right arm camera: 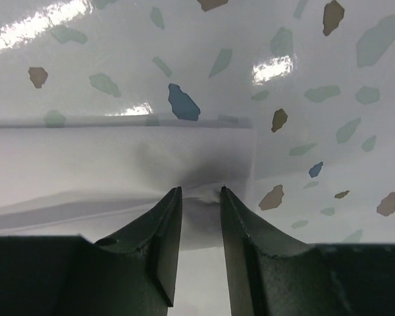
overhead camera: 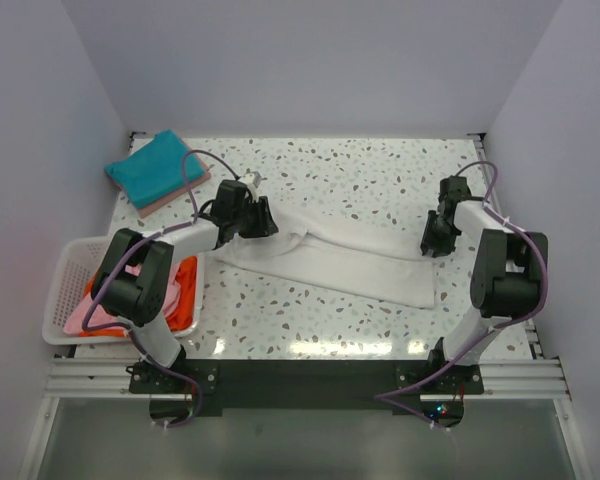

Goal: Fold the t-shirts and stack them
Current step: Fold the tshirt

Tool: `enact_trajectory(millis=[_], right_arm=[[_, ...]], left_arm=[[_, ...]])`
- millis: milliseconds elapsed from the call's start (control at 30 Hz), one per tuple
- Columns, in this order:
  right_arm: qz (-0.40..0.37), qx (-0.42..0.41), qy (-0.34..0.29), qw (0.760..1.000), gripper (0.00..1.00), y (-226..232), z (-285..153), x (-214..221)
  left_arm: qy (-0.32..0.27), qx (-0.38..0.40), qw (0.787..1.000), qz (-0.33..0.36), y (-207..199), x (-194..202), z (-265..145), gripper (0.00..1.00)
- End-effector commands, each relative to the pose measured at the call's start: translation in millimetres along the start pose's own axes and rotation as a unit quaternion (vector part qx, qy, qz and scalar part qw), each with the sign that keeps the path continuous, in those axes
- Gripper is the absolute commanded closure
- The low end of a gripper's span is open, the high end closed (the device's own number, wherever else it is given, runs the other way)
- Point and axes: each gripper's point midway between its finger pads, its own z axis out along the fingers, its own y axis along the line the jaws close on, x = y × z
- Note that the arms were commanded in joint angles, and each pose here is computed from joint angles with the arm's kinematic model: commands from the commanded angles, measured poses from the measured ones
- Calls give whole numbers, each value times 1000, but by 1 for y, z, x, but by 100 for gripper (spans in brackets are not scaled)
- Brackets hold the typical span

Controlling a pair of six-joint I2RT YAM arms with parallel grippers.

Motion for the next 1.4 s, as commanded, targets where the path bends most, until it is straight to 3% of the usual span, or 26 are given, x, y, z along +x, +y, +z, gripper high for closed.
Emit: enact_trajectory(millis=[0,233,433,933,1133,1267,1367], right_arm=[[11,6,-4,1000,68,-5,-13,7],[16,3,5,1000,91,-6,-19,17],[25,-9,4,1000,100,-3,-31,25],[23,-20,35,999,100,2,-44,57],[26,-32,18,999,99,10,-58,51],[35,-50,-20,998,93,18,-75,28],[38,-95,-45,994,82,37,-83,7]], left_arm=[[-39,22,999,19,-12,-19,-8,51],[-32,31,999,24,-12,-14,-6,51],[-29,34,999,28,-13,-13,-6,51],[-10,32,999,28,-10,-7,4,51],[-8,30,999,25,-8,-4,1,51],[-6,28,999,27,-7,-2,-1,51],[-4,25,999,30,-6,-1,-3,51]])
